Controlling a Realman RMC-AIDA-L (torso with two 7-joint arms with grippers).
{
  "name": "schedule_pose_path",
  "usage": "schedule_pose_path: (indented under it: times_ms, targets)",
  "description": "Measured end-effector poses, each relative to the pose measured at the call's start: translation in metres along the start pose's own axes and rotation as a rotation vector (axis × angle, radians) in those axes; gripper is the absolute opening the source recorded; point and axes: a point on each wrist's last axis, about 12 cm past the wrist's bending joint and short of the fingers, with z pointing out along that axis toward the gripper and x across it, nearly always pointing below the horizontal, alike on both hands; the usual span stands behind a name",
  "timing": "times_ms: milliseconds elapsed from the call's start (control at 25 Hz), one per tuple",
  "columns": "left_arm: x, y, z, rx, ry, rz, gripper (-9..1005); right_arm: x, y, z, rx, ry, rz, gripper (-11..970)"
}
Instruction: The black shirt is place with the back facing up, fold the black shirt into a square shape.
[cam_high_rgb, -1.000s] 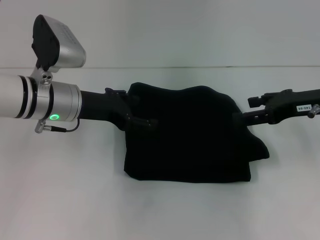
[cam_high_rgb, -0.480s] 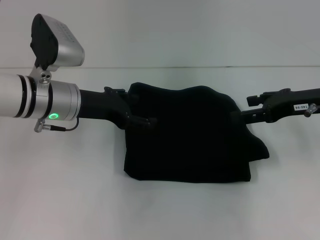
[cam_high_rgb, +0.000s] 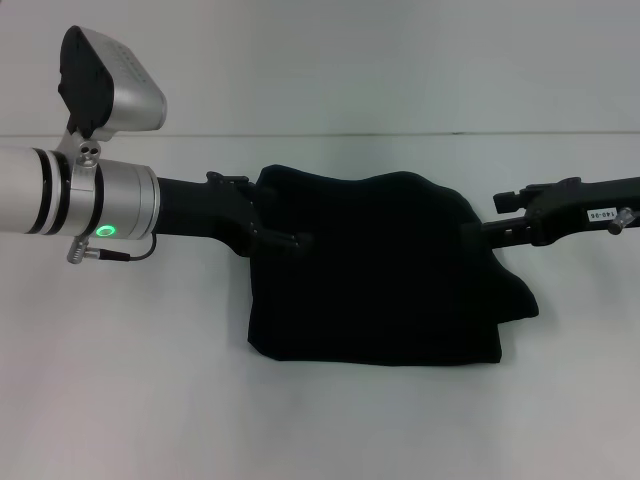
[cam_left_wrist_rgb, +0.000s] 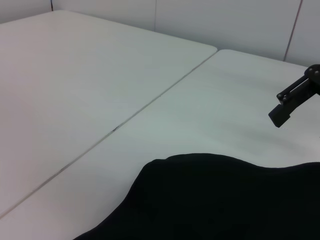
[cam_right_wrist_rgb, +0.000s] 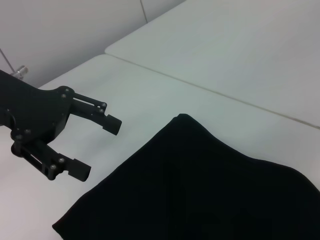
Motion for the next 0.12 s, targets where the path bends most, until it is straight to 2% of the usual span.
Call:
schedule_pose_path:
  times_ms: [120]
  targets:
    - [0.0002,0.0,-0.0001,0.0,-0.001,-0.001,892,-0.0003,0.0,0.0001,0.0,0.0,0.0,897]
